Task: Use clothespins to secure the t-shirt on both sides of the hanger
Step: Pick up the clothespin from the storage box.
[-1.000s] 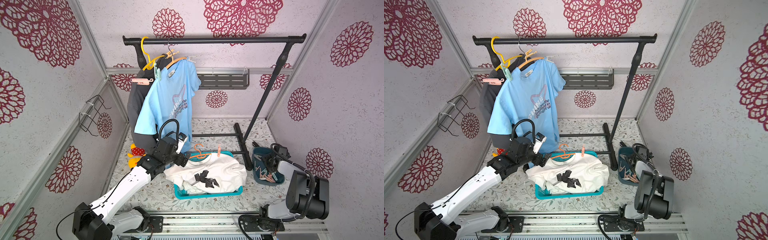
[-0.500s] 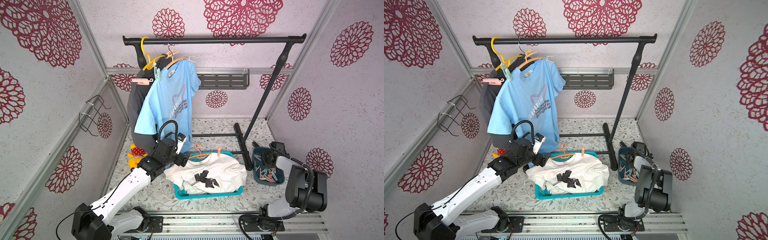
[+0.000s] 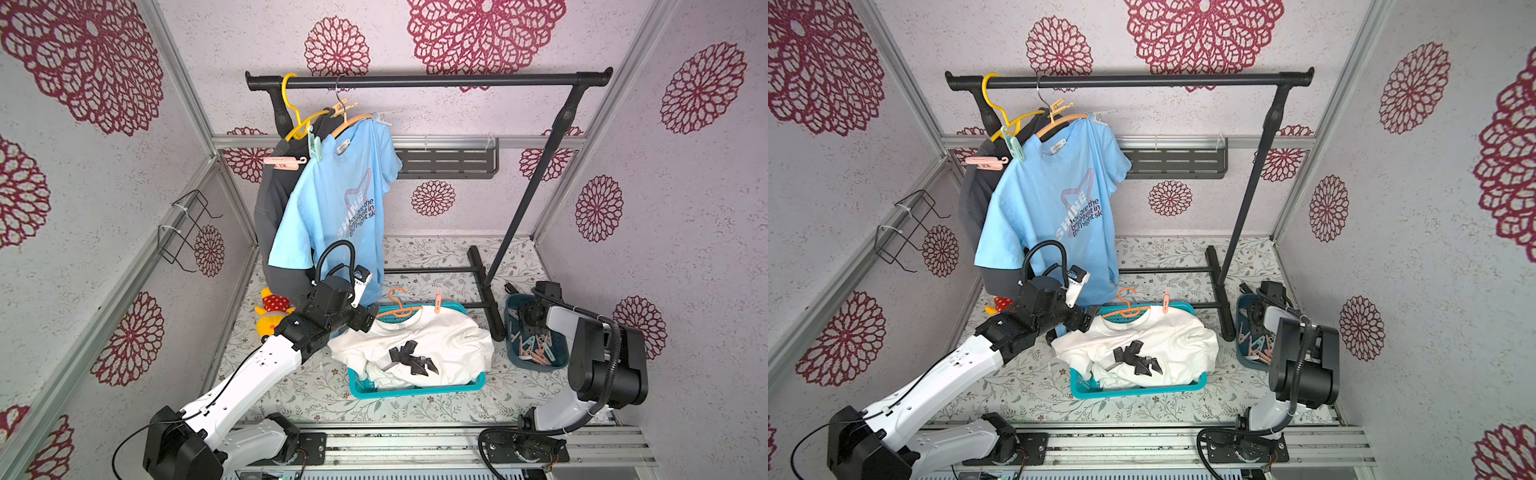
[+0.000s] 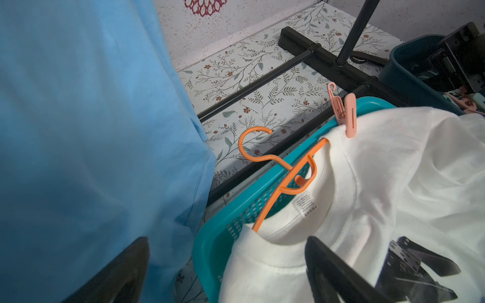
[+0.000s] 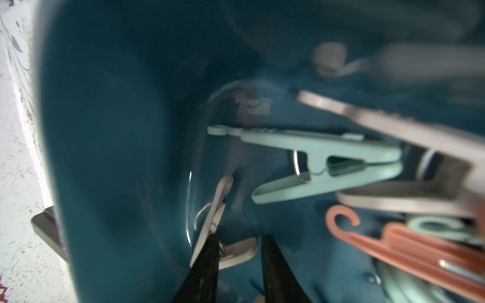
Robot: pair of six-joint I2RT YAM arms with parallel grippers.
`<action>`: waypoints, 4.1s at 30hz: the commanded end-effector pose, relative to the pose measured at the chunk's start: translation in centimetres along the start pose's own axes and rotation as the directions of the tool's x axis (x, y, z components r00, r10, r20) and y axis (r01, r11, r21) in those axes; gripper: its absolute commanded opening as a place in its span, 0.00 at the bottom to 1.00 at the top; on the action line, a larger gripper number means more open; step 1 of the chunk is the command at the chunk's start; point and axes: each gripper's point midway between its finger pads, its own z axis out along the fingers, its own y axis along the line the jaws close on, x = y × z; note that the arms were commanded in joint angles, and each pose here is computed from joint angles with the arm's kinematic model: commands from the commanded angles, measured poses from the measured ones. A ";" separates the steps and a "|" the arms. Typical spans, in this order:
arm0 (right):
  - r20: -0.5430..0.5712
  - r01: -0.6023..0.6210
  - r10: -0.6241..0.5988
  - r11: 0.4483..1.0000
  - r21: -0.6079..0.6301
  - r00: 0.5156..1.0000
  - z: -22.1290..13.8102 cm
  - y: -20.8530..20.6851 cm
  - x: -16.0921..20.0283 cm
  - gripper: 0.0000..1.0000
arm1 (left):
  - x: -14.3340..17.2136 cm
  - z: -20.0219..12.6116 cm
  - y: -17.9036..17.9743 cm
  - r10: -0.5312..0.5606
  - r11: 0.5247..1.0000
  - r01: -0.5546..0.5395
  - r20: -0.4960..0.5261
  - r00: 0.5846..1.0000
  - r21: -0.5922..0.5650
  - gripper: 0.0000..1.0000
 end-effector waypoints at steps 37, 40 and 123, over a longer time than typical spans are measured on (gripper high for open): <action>0.112 -0.102 0.090 0.990 0.100 0.990 0.2 -1.4 -2.2 0.00 | 0.3 1.0 1.2 0.000 0.999 0.000 -0.010 1.000 -0.048 0.92; 0.127 -0.083 0.073 0.994 0.075 0.989 -0.5 -1.3 -2.5 0.00 | 0.2 0.9 1.4 0.002 0.999 -0.002 -0.006 1.000 -0.054 0.92; 0.235 0.319 -0.423 0.137 -0.938 0.875 -35.9 10.2 15.9 0.00 | -17.0 1.4 -21.5 0.317 0.909 -0.416 0.625 0.714 0.014 0.44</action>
